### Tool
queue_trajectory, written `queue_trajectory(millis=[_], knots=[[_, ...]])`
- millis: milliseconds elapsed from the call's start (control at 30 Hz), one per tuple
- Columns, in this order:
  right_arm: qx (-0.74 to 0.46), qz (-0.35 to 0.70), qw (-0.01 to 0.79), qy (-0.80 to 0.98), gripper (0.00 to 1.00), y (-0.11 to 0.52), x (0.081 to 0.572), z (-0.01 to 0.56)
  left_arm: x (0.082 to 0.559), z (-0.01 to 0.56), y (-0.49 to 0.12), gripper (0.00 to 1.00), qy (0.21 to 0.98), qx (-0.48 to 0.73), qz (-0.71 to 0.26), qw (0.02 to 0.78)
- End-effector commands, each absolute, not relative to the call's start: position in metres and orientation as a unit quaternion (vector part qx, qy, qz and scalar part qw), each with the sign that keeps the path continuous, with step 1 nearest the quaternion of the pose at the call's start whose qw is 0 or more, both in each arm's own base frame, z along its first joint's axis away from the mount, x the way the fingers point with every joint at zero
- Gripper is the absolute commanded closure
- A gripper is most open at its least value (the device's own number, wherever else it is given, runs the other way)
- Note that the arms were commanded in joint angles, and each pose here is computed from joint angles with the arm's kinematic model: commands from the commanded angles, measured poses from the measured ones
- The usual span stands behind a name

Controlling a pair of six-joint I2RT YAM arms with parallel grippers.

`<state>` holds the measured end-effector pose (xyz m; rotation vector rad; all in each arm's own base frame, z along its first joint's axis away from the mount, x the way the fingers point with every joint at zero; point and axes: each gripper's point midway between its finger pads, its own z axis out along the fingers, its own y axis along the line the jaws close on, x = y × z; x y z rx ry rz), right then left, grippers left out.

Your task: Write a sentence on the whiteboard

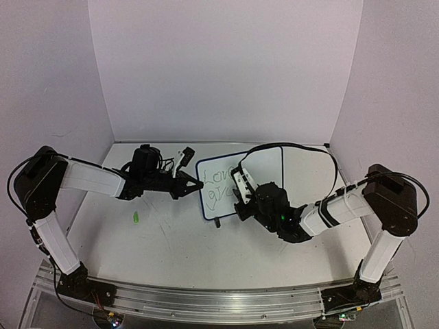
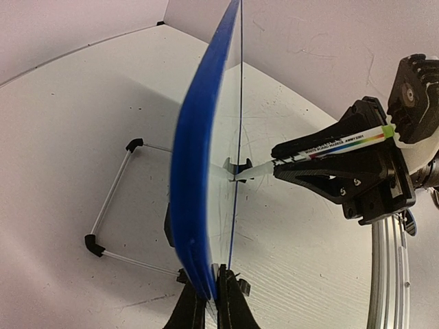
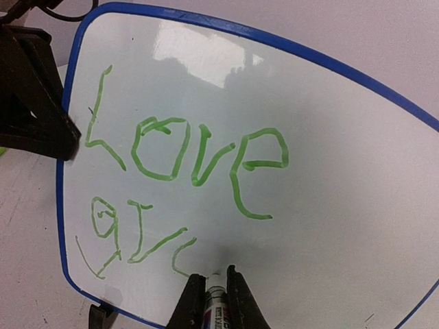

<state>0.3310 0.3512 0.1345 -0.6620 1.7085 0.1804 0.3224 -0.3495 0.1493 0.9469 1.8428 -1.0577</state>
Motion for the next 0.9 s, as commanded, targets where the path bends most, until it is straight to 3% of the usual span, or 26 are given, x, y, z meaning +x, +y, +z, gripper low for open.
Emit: queue_trajectory(millis=[0,867], knots=[[-0.248,0.09,0.649,0.714,1.0,0.35,0.347,0.178,0.33,0.142,-0.348,1.0,0.725,0.397,-0.387,0.408],[-0.262,0.12,0.64,0.713,1.0,0.369,0.348,0.177,0.331,0.143,-0.349,1.0,0.725,0.398,-0.387,0.408]])
